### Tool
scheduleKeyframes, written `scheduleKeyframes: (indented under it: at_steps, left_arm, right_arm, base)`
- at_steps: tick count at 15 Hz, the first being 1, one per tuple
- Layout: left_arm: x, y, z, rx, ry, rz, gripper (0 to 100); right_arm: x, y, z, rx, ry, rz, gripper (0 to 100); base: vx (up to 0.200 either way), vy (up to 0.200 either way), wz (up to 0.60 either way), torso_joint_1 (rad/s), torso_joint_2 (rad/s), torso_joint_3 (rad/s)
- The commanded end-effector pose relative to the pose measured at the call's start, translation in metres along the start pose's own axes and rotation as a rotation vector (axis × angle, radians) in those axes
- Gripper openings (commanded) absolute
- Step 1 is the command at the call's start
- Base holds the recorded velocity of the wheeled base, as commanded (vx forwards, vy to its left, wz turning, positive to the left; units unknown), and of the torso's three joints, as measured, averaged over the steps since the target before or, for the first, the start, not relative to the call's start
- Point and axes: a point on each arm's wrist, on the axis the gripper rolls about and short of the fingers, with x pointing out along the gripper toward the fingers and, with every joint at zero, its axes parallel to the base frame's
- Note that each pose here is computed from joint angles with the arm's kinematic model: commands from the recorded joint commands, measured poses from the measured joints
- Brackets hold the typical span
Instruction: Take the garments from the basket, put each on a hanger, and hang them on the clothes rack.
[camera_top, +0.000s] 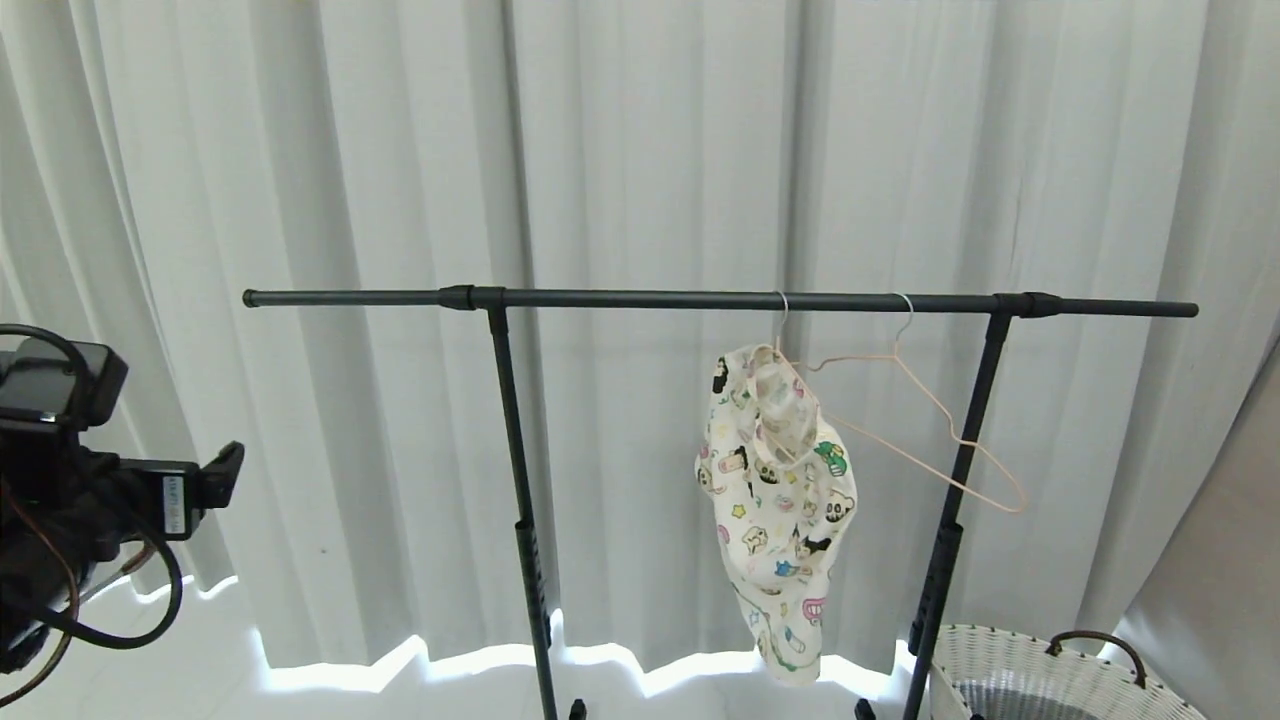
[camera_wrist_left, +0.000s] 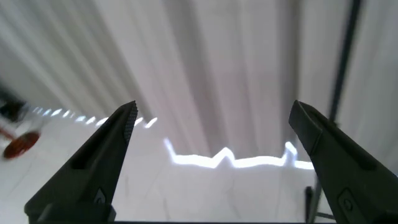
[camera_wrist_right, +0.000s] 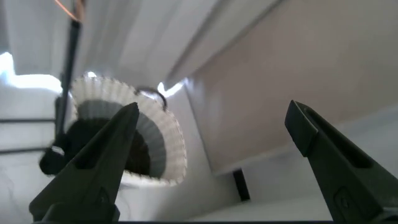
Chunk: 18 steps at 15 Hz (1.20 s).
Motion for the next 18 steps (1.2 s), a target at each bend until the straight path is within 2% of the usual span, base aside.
scheduleKeyframes:
  at_steps: [1,13,18]
  left_arm:
    - [0.000,0.011,-0.012,-0.017,0.048,0.060,100]
    - [-0.012,0.009,-0.028,-0.015,0.089,0.048,100]
    - [-0.021,0.001,-0.030,-0.005,0.071,0.007,100]
  right_arm:
    - [0.002,-0.006,-0.003,0.024,0.027,-0.050,100]
    - [0.003,-0.009,-0.002,0.005,0.009,-0.078,100]
    - [0.003,-0.009,-0.002,0.003,0.009,-0.078,100]
  base:
    - [-0.200,0.000,0.00,0.007,0.01,-0.002]
    - [0.000,0.000,0.00,0.000,0.00,0.000]
    - [0.000,0.000,0.00,-0.192,0.44,0.231]
